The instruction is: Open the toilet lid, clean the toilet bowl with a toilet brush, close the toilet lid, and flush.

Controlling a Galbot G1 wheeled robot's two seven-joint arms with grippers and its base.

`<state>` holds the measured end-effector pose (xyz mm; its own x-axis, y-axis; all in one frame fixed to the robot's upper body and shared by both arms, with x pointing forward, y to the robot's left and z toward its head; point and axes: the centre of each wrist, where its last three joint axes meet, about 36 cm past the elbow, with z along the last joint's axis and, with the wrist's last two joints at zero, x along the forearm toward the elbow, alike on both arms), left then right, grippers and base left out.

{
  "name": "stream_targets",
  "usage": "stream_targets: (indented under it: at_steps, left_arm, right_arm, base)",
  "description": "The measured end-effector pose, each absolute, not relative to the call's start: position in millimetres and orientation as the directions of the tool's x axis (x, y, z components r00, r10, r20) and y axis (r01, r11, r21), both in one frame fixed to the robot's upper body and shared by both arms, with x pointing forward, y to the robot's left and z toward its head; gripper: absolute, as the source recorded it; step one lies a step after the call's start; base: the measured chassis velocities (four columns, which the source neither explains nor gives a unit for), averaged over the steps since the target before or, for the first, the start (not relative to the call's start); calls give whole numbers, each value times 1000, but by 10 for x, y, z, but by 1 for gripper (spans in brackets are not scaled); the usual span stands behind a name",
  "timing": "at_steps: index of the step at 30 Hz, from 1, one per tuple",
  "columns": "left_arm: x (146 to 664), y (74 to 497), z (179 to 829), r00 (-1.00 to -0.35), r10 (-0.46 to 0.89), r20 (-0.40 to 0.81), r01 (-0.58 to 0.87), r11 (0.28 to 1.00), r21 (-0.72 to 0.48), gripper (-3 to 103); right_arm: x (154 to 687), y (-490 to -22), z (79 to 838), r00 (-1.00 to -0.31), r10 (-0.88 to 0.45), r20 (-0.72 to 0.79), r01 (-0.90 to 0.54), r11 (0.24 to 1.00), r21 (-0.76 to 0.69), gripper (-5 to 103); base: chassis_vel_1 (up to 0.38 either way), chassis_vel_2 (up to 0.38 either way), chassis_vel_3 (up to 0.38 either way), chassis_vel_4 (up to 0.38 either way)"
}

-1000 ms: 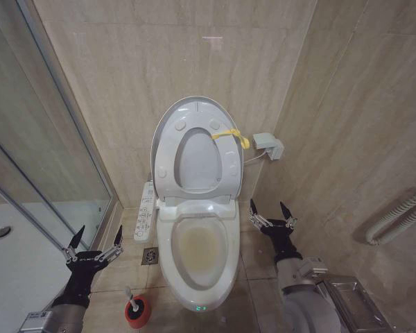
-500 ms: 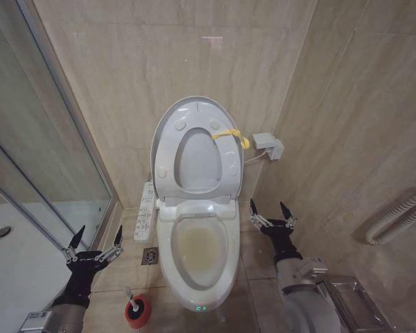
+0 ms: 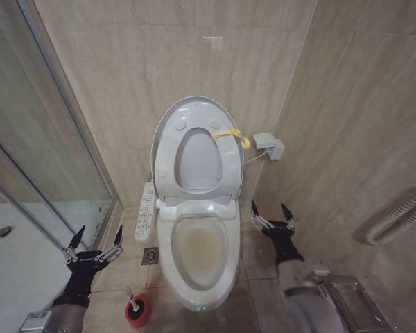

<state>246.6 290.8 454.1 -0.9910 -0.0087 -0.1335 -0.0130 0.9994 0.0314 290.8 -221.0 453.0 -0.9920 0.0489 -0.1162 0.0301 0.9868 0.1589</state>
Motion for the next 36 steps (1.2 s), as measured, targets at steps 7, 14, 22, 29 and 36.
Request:
stream_targets:
  at_steps: [7,14,22,29,36]
  left_arm:
    - [2466,2908,4541,-991,-9,-134,-13,999,31,100]
    - [2466,2908,4541,-991,-9,-134,-13,999,31,100]
    - [2466,2908,4541,-991,-9,-134,-13,999,31,100]
    - [2466,2908,4540,-991,-9,-134,-13,999,31,100]
    - [2466,2908,4540,-991,-9,-133,-13,999,31,100]
  right_arm:
    - [2433,-2464,4478,-994,81,-74,73,992,102,100]
    - [2062,-2577,4438,-996,57,-72,52,996,77,100]
    - [2271,-2432,4241,-993,-1,-117,-17,991,135,100]
    - [2571,-2317,4103,-985,-1,-174,-29,987,157,100]
    - [2761,-2328,4082,-978,-25,-207,-57,986,153,100]
  base:
    - [0,0,0,0]
    - [0,0,0,0]
    - [0,0,0,0]
    - [0,0,0,0]
    - [0,0,0,0]
